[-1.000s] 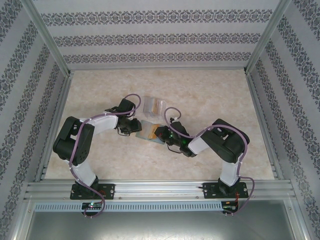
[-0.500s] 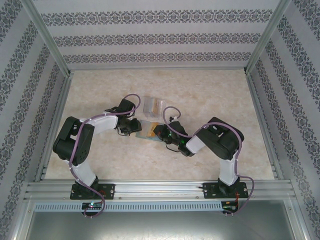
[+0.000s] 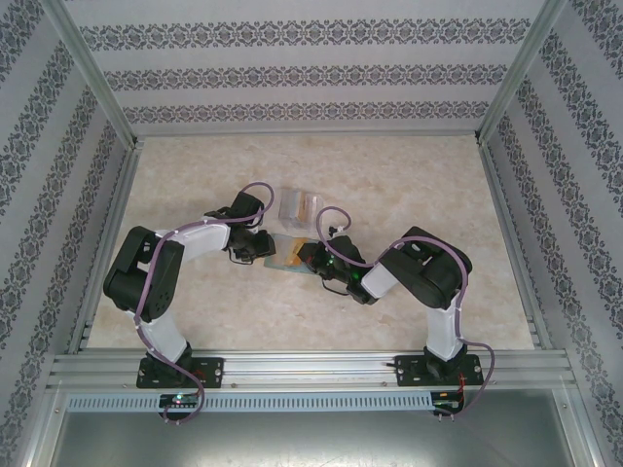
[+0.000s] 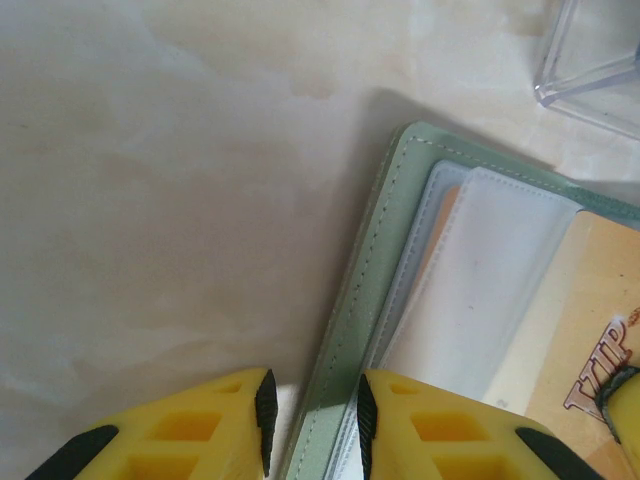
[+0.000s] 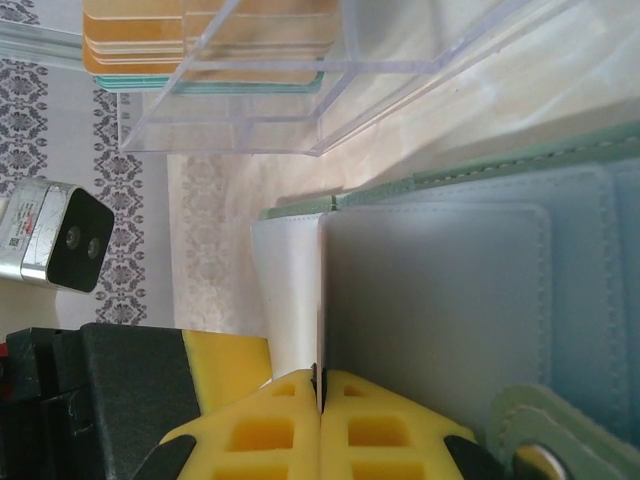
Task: Put the credit cards into the card holder
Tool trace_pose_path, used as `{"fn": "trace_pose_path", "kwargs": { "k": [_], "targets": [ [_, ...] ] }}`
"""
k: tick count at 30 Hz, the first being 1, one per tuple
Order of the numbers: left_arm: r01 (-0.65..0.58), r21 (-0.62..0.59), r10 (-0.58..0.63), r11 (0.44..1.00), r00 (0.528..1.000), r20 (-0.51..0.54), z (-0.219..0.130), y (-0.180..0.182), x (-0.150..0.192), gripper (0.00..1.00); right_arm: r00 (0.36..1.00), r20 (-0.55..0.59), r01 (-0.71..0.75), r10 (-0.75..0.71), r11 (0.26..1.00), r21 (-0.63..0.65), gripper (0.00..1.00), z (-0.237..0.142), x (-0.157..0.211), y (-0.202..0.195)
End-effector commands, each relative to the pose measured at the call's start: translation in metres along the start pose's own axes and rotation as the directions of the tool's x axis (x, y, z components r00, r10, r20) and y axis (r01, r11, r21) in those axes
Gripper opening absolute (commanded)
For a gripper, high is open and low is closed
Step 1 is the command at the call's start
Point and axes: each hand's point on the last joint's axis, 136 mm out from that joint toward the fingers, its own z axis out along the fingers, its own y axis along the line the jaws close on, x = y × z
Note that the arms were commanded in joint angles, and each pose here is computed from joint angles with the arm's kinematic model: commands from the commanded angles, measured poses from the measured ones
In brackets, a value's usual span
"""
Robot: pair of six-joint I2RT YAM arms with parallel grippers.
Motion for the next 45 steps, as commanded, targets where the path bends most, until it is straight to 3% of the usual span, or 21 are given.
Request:
{"fn": "trace_pose_path", "kwargs": {
  "k": [1,11,19,21,24,27,31,40,45],
  "targets": [
    [0.004,-0.052,-0.008,0.999,0.997,-0.074,0.011,0.013,0.021,0.32,0.998,-0.059,0.011,-0.01,1.0,0.007,0.0,0.002,0.015,-0.003],
    [0.041,-0.056,-0.045,0.998,0.997,-0.065,0.01,0.016,0.019,0.29,0.99,-0.136,0.024,-0.023,1.0,0.01,0.0,0.0,0.027,-0.016],
    [0.061,-0.045,-0.065,0.997,0.993,-0.094,0.012,0.011,0.019,0.28,0.993,-0.117,0.013,-0.015,1.0,-0.016,0.0,0.007,0.023,-0.008],
    [0.065,-0.042,-0.069,0.997,0.993,-0.092,0.012,0.01,0.019,0.28,0.995,-0.101,0.013,-0.015,1.0,-0.023,0.07,0.009,0.02,-0.004],
    [0.064,-0.049,-0.068,0.997,0.995,-0.076,0.008,0.01,0.016,0.3,0.997,-0.083,0.005,-0.006,1.0,-0.014,0.1,0.007,0.017,-0.006],
    [0.057,-0.035,-0.057,0.998,0.998,-0.025,-0.003,0.008,0.01,0.4,0.998,-0.063,-0.003,0.003,1.0,0.0,0.28,-0.001,0.011,-0.009],
    [0.03,-0.046,-0.027,0.998,0.998,0.063,-0.028,0.004,-0.004,0.51,0.998,-0.053,0.023,-0.021,0.999,0.043,0.42,-0.012,0.007,-0.009],
    [0.021,-0.065,-0.012,0.998,0.99,0.14,-0.054,0.004,-0.018,0.54,0.998,-0.054,0.051,-0.044,0.989,0.142,0.44,-0.026,0.001,-0.015],
    [0.024,-0.065,-0.015,0.998,0.991,0.13,-0.051,0.005,-0.017,0.54,0.996,-0.072,0.057,-0.045,0.983,0.177,0.35,-0.025,0.002,-0.022]
  ]
}}
